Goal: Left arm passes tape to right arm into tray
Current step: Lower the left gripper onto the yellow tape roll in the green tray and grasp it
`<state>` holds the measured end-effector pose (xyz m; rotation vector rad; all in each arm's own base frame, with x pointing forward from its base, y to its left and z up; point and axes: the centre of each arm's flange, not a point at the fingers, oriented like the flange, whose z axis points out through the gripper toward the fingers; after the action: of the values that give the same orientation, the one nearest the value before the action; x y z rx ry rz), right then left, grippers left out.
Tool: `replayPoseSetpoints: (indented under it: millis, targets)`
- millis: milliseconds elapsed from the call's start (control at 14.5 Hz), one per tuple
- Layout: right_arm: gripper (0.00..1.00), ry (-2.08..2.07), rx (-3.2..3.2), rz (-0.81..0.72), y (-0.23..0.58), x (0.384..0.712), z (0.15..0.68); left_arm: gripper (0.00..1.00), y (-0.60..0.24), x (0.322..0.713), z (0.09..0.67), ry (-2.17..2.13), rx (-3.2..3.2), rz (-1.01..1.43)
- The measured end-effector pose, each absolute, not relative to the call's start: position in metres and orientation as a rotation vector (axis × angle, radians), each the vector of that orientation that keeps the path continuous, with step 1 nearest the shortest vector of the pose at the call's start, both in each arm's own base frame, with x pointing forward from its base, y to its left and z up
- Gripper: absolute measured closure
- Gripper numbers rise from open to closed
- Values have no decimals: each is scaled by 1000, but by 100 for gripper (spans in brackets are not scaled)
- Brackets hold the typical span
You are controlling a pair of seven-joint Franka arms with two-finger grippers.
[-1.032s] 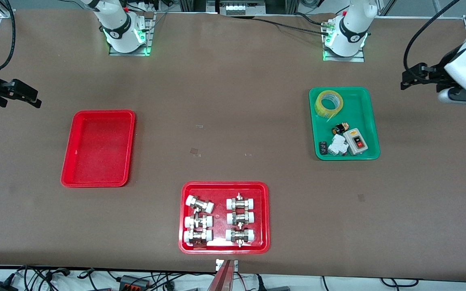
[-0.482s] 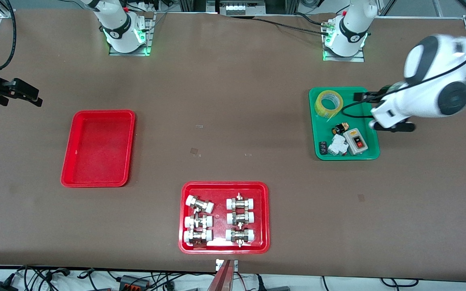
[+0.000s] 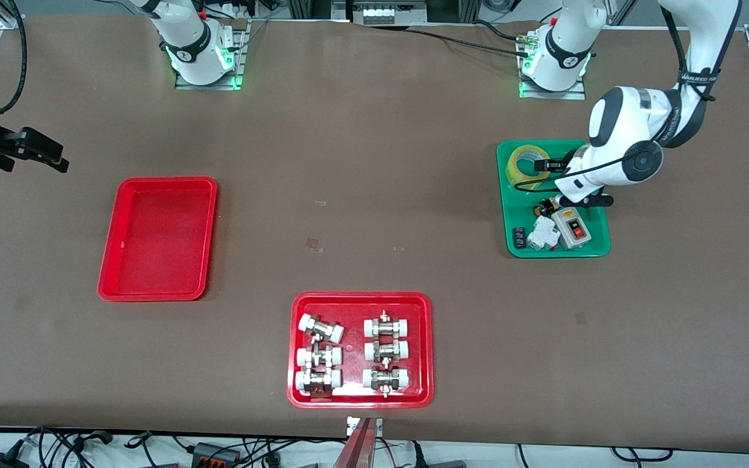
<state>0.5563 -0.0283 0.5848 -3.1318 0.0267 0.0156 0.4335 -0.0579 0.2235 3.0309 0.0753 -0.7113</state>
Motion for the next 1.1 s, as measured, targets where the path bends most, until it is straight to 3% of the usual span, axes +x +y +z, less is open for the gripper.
replayPoseSetpoints:
  millis: [413, 482, 894, 963, 1101]
  targets:
    - [0, 21, -3131, 30, -28, 556, 582, 4, -55, 415, 191, 86, 3021, -758]
    - [0, 21, -3131, 30, -28, 556, 582, 10, -55, 414, 189, 87, 3020, -762]
    - [0, 21, -3131, 31, -28, 556, 582, 73, -56, 413, 186, 140, 2983, -773]
    - [0, 21, -3131, 31, -28, 556, 582, 79, -56, 413, 186, 143, 2982, -773]
    - [0, 20, -3131, 32, -28, 556, 581, 79, -56, 413, 186, 143, 2982, -773]
